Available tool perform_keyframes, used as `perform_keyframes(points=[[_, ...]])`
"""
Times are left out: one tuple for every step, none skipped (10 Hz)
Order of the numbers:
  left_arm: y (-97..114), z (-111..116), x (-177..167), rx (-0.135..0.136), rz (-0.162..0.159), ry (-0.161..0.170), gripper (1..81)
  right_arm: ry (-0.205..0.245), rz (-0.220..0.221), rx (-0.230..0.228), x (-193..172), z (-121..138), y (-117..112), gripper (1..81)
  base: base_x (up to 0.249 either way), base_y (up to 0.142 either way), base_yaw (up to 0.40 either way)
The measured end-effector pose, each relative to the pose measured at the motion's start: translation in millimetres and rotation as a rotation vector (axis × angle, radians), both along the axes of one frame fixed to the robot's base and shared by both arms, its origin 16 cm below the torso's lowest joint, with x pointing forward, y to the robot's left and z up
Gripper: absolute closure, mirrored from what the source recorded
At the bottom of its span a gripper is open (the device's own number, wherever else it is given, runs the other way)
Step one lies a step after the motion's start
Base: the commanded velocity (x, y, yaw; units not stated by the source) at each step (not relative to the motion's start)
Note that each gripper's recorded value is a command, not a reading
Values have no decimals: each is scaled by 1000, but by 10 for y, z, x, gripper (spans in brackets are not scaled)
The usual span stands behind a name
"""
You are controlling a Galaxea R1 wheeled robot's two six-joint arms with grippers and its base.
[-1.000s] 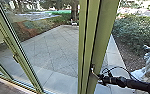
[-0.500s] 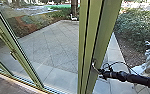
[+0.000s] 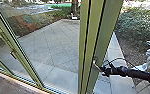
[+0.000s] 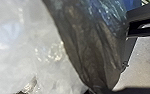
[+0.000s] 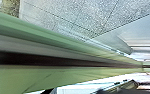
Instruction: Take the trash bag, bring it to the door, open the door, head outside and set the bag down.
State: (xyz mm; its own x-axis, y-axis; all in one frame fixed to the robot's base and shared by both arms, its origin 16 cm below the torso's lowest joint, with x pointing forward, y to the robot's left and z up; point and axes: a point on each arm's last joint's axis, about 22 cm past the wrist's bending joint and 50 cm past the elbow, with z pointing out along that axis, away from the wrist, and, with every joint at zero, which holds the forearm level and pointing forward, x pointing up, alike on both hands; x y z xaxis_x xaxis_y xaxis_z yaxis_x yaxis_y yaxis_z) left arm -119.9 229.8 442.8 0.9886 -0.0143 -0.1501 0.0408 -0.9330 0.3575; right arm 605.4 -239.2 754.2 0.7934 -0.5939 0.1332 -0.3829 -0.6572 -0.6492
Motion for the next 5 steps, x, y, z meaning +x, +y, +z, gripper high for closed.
perform_keyframes(points=[[3,0,1,0,0,0,811,12,7,-19,-3,50,-32,10,0,0,0],[-2,2,-1,0,1,1,811,21,8,-33,0,66,-56,10,0,0,0],[2,2,-1,0,0,1,811,32,9,-51,9,94,-81,10,0,0,0],[1,3,-4,0,0,2,811,43,10,-68,25,124,-106,10,0,0,0],[-2,3,-5,0,0,2,811,51,8,-81,50,163,-133,10,0,0,0]])
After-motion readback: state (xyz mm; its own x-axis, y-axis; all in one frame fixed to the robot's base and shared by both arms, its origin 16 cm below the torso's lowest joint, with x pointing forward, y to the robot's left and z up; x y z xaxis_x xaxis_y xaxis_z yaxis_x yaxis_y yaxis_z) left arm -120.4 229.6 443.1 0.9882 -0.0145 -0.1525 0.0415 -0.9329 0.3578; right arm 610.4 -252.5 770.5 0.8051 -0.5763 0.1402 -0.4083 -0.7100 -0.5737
